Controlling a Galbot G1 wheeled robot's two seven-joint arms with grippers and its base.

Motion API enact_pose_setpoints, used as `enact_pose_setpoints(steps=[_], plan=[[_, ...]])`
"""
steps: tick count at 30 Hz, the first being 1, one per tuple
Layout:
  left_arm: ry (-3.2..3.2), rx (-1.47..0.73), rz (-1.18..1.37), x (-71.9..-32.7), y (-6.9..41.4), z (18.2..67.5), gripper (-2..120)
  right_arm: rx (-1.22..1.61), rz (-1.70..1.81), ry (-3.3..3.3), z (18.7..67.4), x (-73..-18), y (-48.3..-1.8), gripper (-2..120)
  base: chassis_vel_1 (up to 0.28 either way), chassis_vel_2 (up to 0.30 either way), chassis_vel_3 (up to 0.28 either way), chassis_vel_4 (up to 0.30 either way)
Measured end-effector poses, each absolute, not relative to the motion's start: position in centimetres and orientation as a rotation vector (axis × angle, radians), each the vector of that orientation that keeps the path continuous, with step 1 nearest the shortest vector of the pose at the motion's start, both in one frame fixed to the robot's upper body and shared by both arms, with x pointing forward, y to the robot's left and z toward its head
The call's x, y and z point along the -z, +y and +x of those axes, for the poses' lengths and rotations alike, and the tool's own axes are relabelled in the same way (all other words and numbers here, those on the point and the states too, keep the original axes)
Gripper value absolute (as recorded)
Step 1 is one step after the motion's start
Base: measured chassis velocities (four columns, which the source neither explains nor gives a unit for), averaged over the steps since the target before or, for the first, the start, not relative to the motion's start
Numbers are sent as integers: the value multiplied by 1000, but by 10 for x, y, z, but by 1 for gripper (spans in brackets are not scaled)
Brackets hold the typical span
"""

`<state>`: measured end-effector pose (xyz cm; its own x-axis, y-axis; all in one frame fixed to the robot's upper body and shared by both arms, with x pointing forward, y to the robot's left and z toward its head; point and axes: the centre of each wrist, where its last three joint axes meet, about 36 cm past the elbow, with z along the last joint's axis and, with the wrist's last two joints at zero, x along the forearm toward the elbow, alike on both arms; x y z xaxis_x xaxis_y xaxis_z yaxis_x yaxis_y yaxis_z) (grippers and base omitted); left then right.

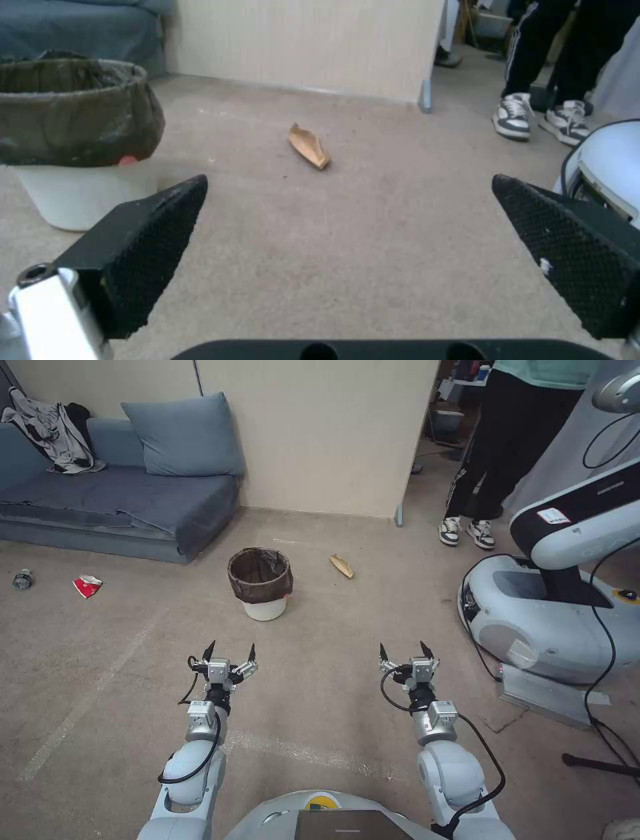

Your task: Pick up the trash bin, then pick up the garbage from the floor and place it into the trash bin.

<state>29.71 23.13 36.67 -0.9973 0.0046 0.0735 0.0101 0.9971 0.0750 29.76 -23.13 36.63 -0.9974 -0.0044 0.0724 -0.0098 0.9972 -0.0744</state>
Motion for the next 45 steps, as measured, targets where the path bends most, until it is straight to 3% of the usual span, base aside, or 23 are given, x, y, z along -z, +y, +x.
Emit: enact_pose_setpoints(steps=[10, 14, 20, 30, 37, 45], plan=[[-3079, 152, 70, -433, 235, 276, 100, -80, -119, -3140, 283, -439, -235, 100, 0, 0, 0, 0], [-3084, 180, 129, -477, 236, 257, 100, -63, -213, -3181, 266, -487, -238, 100, 0, 0, 0, 0], [-3076, 222, 202, -517, 240, 236, 100, -57, -268, -3202, 254, -514, -239, 100, 0, 0, 0, 0], [-3063, 226, 214, -518, 243, 233, 100, -19, -206, -3155, 253, -514, -241, 100, 0, 0, 0, 0], [-3090, 220, 206, -488, 246, 240, 100, -17, -192, -3151, 254, -511, -242, 100, 0, 0, 0, 0], [-3098, 248, 234, -475, 249, 240, 100, -39, -87, -3178, 264, -465, -245, 100, 0, 0, 0, 0]])
